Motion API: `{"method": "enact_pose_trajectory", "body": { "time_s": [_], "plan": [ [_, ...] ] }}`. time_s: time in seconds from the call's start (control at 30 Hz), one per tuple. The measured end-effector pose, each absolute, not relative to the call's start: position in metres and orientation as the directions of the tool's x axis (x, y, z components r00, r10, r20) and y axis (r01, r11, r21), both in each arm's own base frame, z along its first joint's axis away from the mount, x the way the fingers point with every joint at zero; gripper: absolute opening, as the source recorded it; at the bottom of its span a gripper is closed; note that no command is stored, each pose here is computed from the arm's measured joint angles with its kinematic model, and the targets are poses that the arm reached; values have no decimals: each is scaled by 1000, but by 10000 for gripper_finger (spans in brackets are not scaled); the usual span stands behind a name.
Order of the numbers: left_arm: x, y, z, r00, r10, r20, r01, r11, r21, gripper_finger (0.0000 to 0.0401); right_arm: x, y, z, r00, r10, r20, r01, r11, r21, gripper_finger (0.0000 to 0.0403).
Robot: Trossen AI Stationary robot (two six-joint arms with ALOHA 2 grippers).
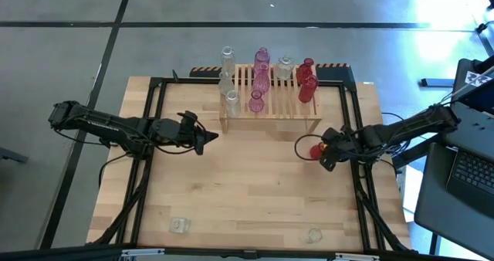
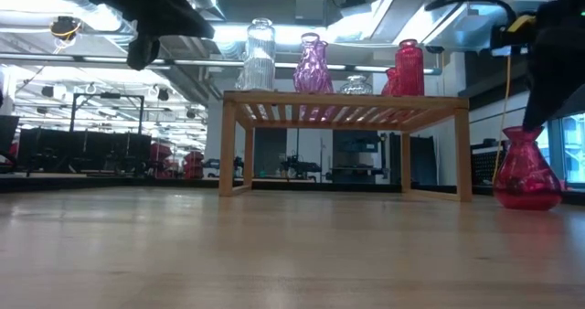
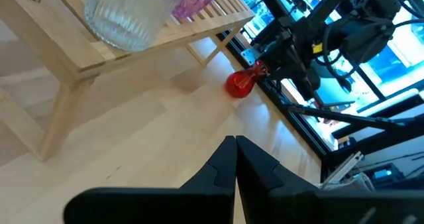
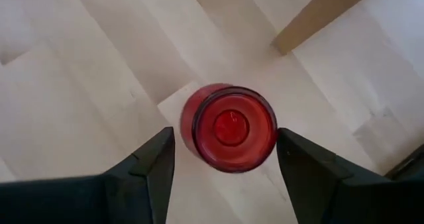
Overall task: Sort vases onto shelf
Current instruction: Put the red vase on the shelf aligned with the other red vase
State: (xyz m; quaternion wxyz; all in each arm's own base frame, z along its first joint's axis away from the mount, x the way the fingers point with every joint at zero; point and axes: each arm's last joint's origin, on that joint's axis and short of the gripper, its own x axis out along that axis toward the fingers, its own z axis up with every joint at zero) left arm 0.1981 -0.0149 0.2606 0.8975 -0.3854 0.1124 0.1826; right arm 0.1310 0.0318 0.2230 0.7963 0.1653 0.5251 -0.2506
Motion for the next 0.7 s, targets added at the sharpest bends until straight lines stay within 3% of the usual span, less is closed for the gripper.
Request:
{"method": "enact_pose_trajectory", "body": {
  "time_s": [0.43,0.7],
  "plan": [
    [198,-17,260,921,152,-360,-364,667,-650,0,149,32,210,477,-219,-851,507,860,63,214],
    [198,-18,260,921,148,-360,-359,680,-639,0,157,36,198,455,-177,-873,490,868,79,214]
  ]
}}
